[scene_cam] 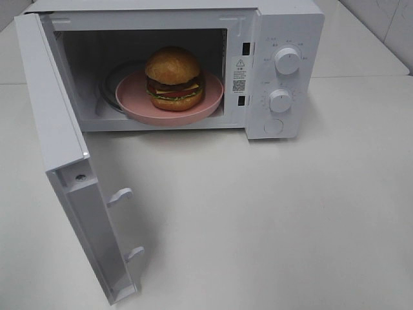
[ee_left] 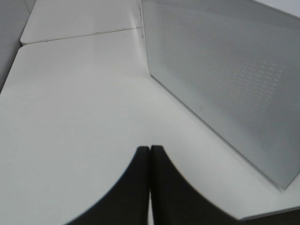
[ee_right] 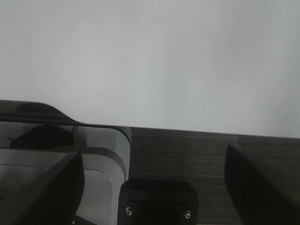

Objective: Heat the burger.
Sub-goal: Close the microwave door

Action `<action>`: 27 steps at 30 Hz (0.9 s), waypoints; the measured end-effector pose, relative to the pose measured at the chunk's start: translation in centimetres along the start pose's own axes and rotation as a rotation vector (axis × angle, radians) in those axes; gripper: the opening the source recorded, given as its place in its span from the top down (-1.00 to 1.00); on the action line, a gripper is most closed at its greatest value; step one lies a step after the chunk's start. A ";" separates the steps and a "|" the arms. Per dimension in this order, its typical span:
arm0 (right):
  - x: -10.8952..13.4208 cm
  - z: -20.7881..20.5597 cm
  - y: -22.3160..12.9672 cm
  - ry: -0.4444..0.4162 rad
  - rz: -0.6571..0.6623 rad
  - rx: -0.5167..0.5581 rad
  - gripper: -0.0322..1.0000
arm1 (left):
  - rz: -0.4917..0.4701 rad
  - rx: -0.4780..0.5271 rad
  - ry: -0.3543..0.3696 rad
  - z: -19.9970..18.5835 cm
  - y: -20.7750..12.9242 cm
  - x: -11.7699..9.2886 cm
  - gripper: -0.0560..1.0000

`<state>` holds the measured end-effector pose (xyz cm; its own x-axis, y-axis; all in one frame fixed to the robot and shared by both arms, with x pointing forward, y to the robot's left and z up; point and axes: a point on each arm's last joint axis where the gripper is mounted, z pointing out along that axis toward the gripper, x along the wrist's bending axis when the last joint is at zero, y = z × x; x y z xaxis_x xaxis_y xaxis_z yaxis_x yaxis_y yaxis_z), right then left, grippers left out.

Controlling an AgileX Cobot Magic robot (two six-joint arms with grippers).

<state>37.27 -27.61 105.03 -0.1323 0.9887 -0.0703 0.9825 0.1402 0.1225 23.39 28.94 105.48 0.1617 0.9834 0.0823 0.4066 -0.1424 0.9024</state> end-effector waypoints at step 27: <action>-0.2 -1.6 -12.4 0.129 -0.042 -0.770 -0.55 | 0.000 0.000 0.000 0.0 0.0 0.0 0.89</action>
<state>24.95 -29.43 105.12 -0.2277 0.9735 0.0197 0.6147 0.1281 0.7783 23.39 28.94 105.48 0.1617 0.9834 0.0823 0.4066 -0.1424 0.9024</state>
